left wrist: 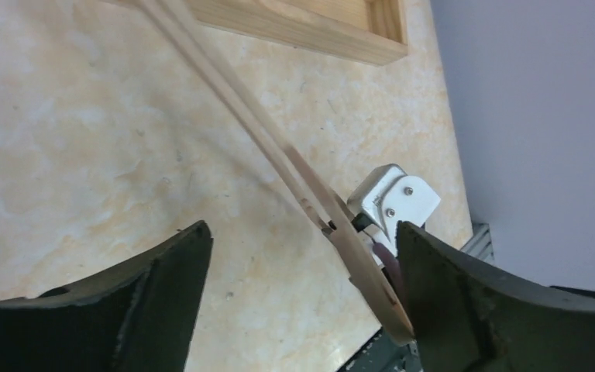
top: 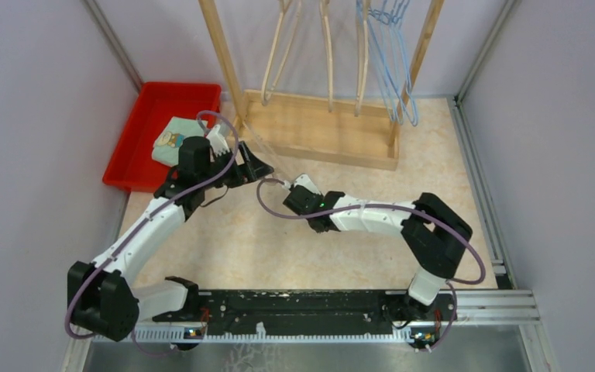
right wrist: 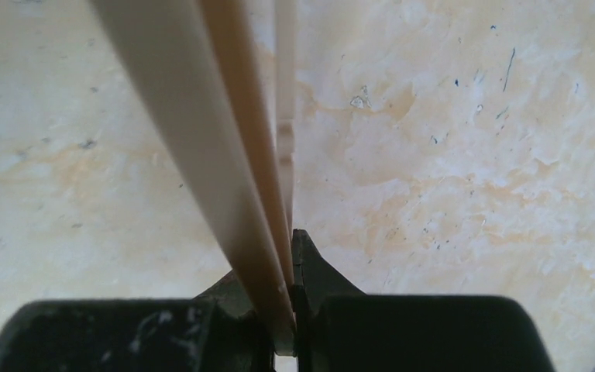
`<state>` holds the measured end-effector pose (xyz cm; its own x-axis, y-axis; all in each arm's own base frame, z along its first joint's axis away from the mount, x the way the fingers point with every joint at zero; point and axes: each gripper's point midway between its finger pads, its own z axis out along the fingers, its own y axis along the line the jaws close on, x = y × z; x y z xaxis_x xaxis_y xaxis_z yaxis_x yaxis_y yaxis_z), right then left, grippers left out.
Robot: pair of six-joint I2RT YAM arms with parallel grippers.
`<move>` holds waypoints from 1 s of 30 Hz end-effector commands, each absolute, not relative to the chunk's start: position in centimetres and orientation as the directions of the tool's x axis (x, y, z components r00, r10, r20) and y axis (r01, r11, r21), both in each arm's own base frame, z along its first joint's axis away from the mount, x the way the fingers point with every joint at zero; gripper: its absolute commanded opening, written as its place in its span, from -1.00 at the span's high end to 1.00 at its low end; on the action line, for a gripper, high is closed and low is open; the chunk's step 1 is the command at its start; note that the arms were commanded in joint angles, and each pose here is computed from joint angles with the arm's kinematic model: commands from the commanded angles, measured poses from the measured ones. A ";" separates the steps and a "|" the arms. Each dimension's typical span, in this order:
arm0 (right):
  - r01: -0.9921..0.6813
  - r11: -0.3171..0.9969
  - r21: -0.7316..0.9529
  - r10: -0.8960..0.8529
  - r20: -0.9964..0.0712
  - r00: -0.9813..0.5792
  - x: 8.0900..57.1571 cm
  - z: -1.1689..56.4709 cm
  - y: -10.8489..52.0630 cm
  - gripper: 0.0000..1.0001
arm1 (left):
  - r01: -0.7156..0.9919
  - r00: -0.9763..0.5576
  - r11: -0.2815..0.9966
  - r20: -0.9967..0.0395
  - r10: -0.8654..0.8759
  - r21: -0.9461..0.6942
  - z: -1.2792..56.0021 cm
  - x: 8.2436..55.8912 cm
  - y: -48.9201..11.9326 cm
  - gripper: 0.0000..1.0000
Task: Organize the hangers
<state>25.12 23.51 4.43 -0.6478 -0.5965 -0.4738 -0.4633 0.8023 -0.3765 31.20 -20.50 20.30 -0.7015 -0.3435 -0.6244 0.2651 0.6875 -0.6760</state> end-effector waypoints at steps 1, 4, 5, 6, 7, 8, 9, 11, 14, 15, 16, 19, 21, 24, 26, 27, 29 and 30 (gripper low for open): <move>-0.476 0.863 -0.167 -0.471 -0.605 -0.642 24.4 9.0 26.0 1.00 | 0.357 -0.621 0.733 -0.733 -0.277 -0.579 24.4 30.6 -19.4 -0.99; -0.497 0.860 -0.117 -0.457 -0.611 -0.647 23.1 10.6 25.6 1.00 | 0.356 -0.543 0.768 -0.787 -0.293 -0.532 27.1 30.8 -18.1 -1.00; -0.509 0.856 -0.093 -0.450 -0.621 -0.642 22.7 11.5 25.7 1.00 | 0.348 -0.539 0.781 -0.792 -0.286 -0.518 27.4 30.8 -17.8 -1.00; -0.520 0.850 -0.079 -0.449 -0.625 -0.638 22.4 12.2 25.7 1.00 | 0.337 -0.543 0.792 -0.792 -0.279 -0.509 27.4 30.7 -17.5 -1.00; -0.526 0.847 -0.071 -0.448 -0.625 -0.639 22.0 12.9 25.6 1.00 | 0.320 -0.552 0.802 -0.787 -0.275 -0.504 27.1 30.4 -17.2 -1.00; -0.535 0.842 -0.066 -0.454 -0.622 -0.638 21.7 13.5 25.6 1.00 | 0.301 -0.565 0.809 -0.778 -0.275 -0.505 26.4 30.0 -16.9 -1.00; -0.544 0.837 -0.061 -0.463 -0.610 -0.643 21.2 13.8 25.5 1.00 | 0.286 -0.568 0.815 -0.774 -0.279 -0.504 25.9 29.6 -16.5 -1.00; -0.553 0.832 -0.049 -0.470 -0.592 -0.655 20.5 14.2 25.5 1.00 | 0.258 -0.560 0.821 -0.771 -0.303 -0.510 25.2 28.8 -15.8 -1.00; -0.544 0.839 -0.027 -0.451 -0.594 -0.666 19.7 14.2 25.7 1.00 | 0.222 -0.452 0.847 -0.821 -0.349 -0.482 27.1 28.0 -13.6 -1.00; -0.534 0.845 -0.023 -0.440 -0.597 -0.671 19.6 14.2 25.7 1.00 | 0.199 -0.415 0.857 -0.833 -0.365 -0.475 28.0 27.7 -12.7 -1.00; -0.528 0.849 -0.019 -0.434 -0.593 -0.678 19.3 13.9 25.7 1.00 | 0.185 -0.381 0.866 -0.846 -0.373 -0.465 29.1 27.5 -12.0 -1.00; -0.526 0.850 -0.014 -0.431 -0.591 -0.682 18.6 13.5 25.9 1.00 | 0.183 -0.359 0.876 -0.860 -0.363 -0.447 31.1 27.1 -11.4 -1.00; -0.537 0.843 -0.029 -0.447 -0.593 -0.670 18.2 13.4 26.2 1.00 | 0.202 -0.381 0.864 -0.850 -0.365 -0.462 31.4 26.9 -12.0 -1.00; -0.572 0.820 -0.024 -0.471 -0.596 -0.650 17.2 13.6 27.2 1.00 | 0.220 -0.390 0.837 -0.831 -0.396 -0.501 31.6 27.3 -12.9 -1.00; -0.597 0.802 -0.015 -0.481 -0.609 -0.631 16.4 14.2 28.1 1.00 | 0.212 -0.390 0.837 -0.830 -0.400 -0.503 31.5 28.0 -13.0 -1.00; -0.604 0.797 -0.018 -0.486 -0.614 -0.622 16.1 14.6 28.5 1.00 | 0.205 -0.390 0.844 -0.832 -0.395 -0.496 31.4 28.2 -12.9 -1.00; -0.611 0.792 -0.016 -0.489 -0.617 -0.617 15.7 15.5 29.3 1.00 | 0.189 -0.395 0.860 -0.838 -0.375 -0.474 30.9 28.3 -12.6 -1.00; -0.605 0.796 -0.019 -0.483 -0.621 -0.617 15.8 16.0 29.7 1.00 | 0.177 -0.401 0.870 -0.841 -0.364 -0.460 30.4 28.3 -12.3 -1.00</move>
<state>15.23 26.78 11.39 -0.6477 -0.5626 -0.5138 -0.6244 0.7783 -0.0652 28.05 -13.07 30.68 -0.4035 -0.3795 -0.8326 0.2107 0.8469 -0.4882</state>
